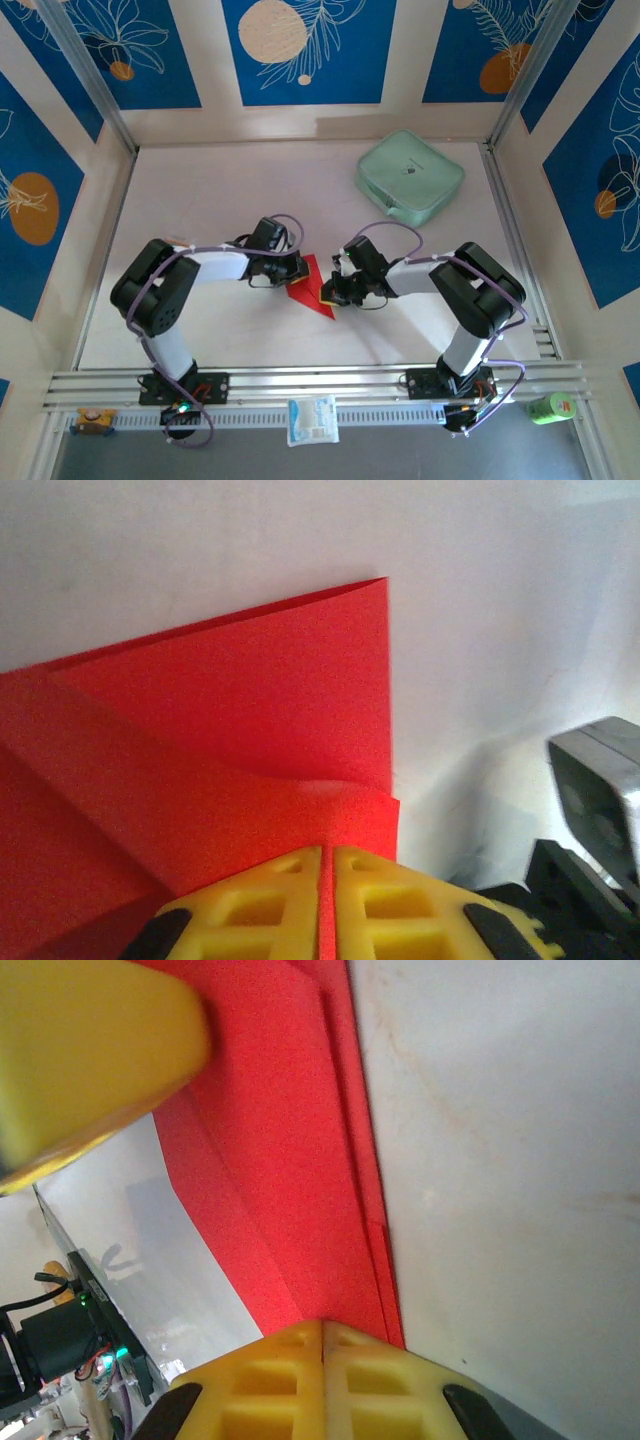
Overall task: Fold a paper plane with a square sheet of paper (pick it up from the middle)
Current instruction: Fourth fold the wing at the center of the table.
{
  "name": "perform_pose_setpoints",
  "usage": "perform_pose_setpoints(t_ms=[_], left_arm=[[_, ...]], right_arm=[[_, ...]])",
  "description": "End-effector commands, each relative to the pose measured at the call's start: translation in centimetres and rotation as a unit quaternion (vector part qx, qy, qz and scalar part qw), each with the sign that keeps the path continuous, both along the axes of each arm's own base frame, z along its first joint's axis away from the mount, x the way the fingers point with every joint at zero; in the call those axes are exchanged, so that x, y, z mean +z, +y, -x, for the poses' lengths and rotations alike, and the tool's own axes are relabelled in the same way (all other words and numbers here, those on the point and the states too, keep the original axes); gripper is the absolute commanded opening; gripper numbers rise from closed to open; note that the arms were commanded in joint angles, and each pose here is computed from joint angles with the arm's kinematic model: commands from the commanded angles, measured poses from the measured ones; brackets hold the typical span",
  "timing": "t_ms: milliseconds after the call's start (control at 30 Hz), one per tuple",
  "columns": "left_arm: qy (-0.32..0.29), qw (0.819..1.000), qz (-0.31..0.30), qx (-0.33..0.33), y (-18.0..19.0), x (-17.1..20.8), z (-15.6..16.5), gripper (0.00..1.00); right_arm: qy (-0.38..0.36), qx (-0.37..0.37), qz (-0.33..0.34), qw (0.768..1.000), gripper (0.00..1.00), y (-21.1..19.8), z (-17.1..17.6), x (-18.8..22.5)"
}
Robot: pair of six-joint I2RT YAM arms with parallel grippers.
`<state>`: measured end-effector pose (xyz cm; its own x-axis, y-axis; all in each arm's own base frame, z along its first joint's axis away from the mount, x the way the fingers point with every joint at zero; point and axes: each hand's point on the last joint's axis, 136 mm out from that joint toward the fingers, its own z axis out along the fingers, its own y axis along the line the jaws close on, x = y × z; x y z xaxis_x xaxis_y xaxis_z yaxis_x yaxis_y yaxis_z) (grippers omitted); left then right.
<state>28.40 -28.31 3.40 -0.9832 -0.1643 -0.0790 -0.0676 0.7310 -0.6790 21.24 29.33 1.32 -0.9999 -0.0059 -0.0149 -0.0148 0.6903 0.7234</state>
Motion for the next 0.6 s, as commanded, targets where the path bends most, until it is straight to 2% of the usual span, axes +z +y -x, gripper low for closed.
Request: perform_pose_setpoints(t_ms=[0,100,233,333,500,567], left_arm=[[-0.017,1.000,0.006,-0.015,-0.6,2.2,0.7,0.06],[-0.005,1.000,0.012,-0.024,-1.1,1.9,2.0,0.00],[0.017,0.999,0.026,-0.037,-2.4,0.8,3.7,0.00],[0.037,0.999,0.014,-0.033,-2.1,-1.1,4.7,0.00],[0.050,0.998,0.006,-0.023,-1.9,-3.1,4.7,0.01],[0.052,0.998,-0.020,-0.014,-1.0,-3.8,4.5,0.00]], right_arm=[[0.069,-0.013,0.070,0.995,0.00,-2.8,3.1,-3.3],[0.071,-0.015,0.076,0.995,0.00,-3.1,3.1,-3.4],[0.072,-0.016,0.077,0.994,0.00,-3.2,3.3,-3.6],[0.074,-0.017,0.077,0.994,0.00,-3.3,3.4,-3.7],[0.075,-0.017,0.076,0.994,0.00,-3.4,3.5,-3.8],[0.077,-0.017,0.081,0.994,0.00,-3.6,3.6,-3.9]])
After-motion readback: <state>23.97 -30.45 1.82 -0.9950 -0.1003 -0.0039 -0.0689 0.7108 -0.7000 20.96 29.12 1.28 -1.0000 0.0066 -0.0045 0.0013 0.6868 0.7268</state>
